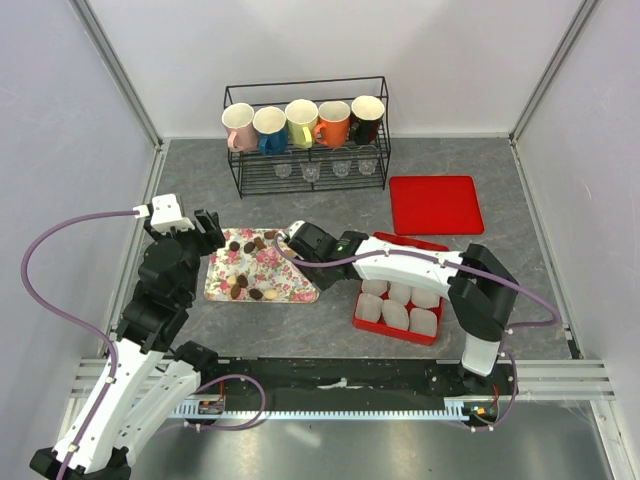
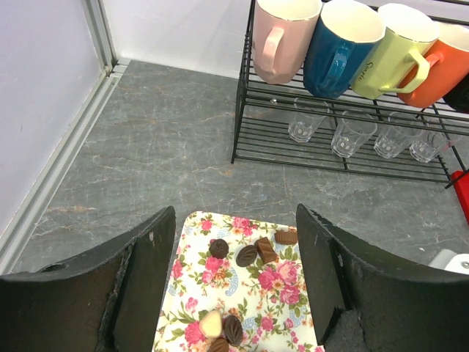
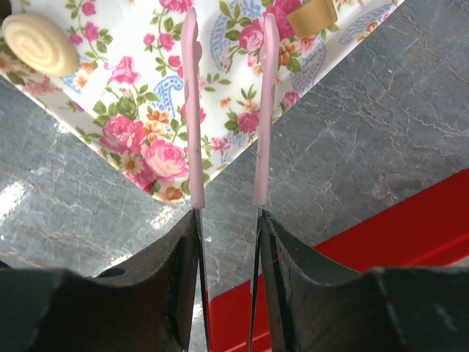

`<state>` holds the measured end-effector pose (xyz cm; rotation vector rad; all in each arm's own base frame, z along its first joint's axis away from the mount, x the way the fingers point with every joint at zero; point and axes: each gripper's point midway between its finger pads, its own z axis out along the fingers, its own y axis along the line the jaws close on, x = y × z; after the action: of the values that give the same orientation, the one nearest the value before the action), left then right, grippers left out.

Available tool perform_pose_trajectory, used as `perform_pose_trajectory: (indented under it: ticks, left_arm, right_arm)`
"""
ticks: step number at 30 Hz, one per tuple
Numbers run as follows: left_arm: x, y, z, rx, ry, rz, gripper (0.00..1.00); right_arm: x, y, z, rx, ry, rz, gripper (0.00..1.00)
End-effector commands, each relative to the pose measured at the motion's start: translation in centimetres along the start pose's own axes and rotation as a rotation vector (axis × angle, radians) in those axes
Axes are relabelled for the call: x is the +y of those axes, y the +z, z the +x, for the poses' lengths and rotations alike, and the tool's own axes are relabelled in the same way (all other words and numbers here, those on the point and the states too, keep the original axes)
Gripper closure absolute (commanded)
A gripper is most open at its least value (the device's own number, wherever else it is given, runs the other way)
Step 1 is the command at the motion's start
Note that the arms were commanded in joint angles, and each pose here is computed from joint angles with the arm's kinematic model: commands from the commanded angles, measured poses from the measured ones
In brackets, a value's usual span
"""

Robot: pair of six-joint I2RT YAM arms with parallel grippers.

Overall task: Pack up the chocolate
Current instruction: Pick up the fake chocolate from the plate.

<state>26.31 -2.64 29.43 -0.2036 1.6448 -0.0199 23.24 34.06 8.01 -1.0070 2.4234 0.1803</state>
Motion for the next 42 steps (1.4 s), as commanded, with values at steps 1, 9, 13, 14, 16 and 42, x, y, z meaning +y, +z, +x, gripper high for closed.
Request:
perform_pose_trajectory:
  ticks: [1,9,13,14,16,42]
  left_arm:
    - [-0.2,0.1,-0.5,-0.021,-0.031,0.003,0.26]
    - [-0.2,0.1,-0.5,-0.022,-0.032,0.003,0.26]
    - [-0.1,0.1,-0.5,-0.02,-0.03,0.001,0.26]
    - [-0.2,0.1,-0.5,-0.021,-0.031,0.003,0.26]
    - [-0.2,0.1,-0.5,-0.021,-0.031,0.003,0.26]
    - [-0.2,0.1,-0.4,-0.019,-0.029,0.003,0.26]
  right_arm:
    - [0.0,0.0,-2.9,-0.078,0.052,0.009,0.56]
    - [0.1,1.1,-3.3,-0.078,0.052,0.012,0.55]
    - [0.0,1.5,-3.6,-0.078,0.05,0.018,0.52]
    - [-0.1,1.7,-3.5,-0.075,0.051,0.024,0.52]
    - [-0.2,1.8,-3.7,-0.08,0.05,0.028,0.52]
    - [-0.3,3.4,-4.4,-0.07,0.017,0.048,0.73]
